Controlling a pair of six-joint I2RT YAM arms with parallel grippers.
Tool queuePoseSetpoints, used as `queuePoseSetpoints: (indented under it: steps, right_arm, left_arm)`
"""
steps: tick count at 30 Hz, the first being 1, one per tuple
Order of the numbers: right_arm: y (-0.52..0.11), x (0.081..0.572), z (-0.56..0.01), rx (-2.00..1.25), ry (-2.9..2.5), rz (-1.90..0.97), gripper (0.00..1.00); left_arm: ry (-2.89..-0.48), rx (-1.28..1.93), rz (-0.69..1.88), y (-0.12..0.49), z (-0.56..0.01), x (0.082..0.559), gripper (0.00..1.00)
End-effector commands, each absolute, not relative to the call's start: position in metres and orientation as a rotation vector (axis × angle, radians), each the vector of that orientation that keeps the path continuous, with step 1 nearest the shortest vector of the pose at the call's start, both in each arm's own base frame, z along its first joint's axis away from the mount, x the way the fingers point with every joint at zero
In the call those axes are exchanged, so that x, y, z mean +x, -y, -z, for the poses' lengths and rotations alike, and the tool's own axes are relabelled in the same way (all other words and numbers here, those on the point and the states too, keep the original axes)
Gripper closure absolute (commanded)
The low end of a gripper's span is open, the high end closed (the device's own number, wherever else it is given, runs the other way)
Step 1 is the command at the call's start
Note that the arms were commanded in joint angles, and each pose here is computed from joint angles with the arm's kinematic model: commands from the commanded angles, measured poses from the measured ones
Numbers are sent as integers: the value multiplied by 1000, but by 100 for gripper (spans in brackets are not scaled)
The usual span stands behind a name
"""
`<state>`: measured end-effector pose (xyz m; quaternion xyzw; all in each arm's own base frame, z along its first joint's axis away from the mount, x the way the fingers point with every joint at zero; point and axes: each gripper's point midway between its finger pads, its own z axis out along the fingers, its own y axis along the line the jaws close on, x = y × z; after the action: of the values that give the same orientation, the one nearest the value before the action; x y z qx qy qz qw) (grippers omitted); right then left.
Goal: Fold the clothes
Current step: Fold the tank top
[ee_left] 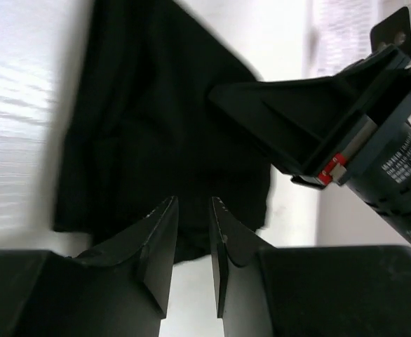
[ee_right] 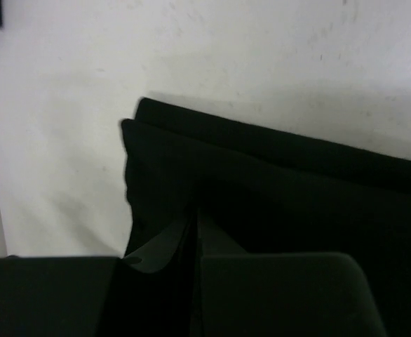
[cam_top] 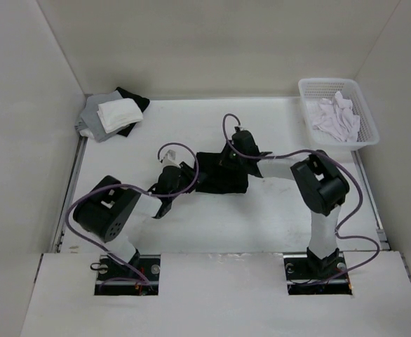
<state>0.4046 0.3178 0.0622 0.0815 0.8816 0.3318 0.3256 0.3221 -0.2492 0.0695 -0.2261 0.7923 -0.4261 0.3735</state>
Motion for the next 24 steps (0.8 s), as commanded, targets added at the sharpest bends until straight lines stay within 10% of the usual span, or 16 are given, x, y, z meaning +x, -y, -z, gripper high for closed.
queuePoseSetpoints:
  steps: [1,13,24]
  right_arm:
    - [-344,426,-95,240,-2169,-1077,94]
    - [-328,464,-69,541,-2145,-1125,93]
    - [-316,461,-190,446,-1902,-1285,86]
  left_arm:
    - [-1975,-590,1099,250,-68,341,78]
    - [-1979,-656,1155,237,-53,325,80]
    - [-1780,-468,973,215,-152,329,73]
